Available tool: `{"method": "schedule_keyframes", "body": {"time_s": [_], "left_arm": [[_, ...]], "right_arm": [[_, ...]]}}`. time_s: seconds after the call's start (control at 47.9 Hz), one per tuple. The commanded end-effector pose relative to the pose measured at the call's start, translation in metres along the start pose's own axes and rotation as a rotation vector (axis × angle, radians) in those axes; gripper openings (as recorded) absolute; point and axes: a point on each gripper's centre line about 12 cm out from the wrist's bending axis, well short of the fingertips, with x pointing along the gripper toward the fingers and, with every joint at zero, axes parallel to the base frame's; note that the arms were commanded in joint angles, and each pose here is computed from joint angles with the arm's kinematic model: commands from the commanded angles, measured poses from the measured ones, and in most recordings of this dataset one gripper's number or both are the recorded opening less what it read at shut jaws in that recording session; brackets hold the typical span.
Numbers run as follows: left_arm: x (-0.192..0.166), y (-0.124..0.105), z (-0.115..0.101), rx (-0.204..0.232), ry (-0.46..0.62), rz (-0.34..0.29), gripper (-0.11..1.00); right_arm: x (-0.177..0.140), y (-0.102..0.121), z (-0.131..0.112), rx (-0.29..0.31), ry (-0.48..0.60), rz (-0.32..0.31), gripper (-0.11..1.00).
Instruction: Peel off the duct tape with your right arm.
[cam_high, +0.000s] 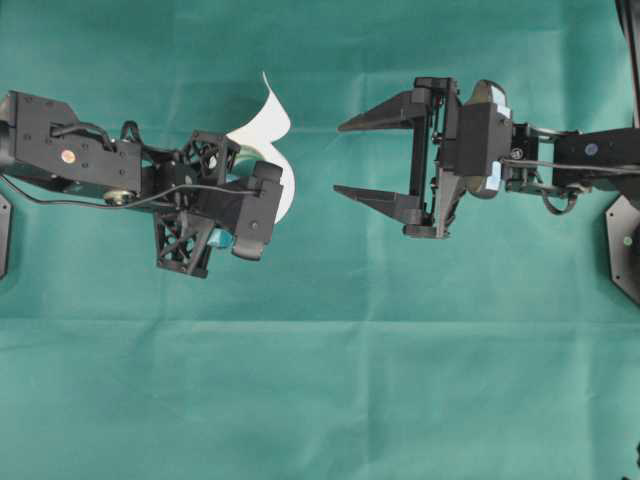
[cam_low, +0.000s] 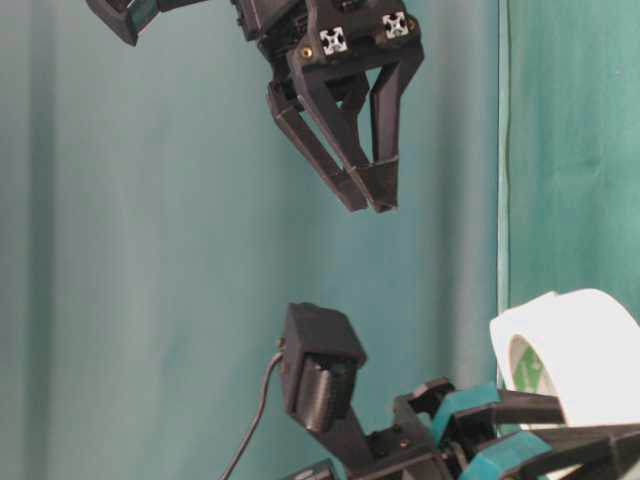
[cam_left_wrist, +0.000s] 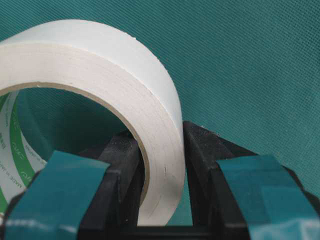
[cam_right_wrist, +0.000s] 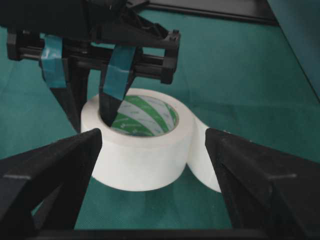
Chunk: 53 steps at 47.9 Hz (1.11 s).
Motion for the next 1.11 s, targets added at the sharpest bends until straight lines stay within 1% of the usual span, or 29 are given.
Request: {"method": "schedule_keyframes", "body": {"time_s": [0.0, 0.167, 0.272, 1.003, 1.087], "left_arm": [[-0.003, 0.000, 0.006, -0.014, -0.021, 0.003, 0.21], [0.000, -0.002, 0.004, -0.079, 0.000, -0.005, 0.21], [-0.001, -0.003, 0.003, -0.102, 0.007, -0.008, 0.21], [-0.003, -0.011, 0.007, -0.084, 0.002, -0.018, 0.21], [-0.004, -0.010, 0.007, -0.085, 0.000, -0.018, 0.26]], "right_arm": [[-0.002, 0.001, 0.012, 0.000, -0.040, 0.002, 0.63], [-0.002, 0.001, 0.011, 0.002, -0.038, 0.002, 0.63], [-0.002, 0.001, 0.011, 0.000, -0.038, 0.002, 0.63], [-0.003, 0.002, 0.010, 0.001, -0.035, 0.005, 0.63], [-0.003, 0.003, 0.009, 0.001, -0.034, 0.006, 0.63]]}}
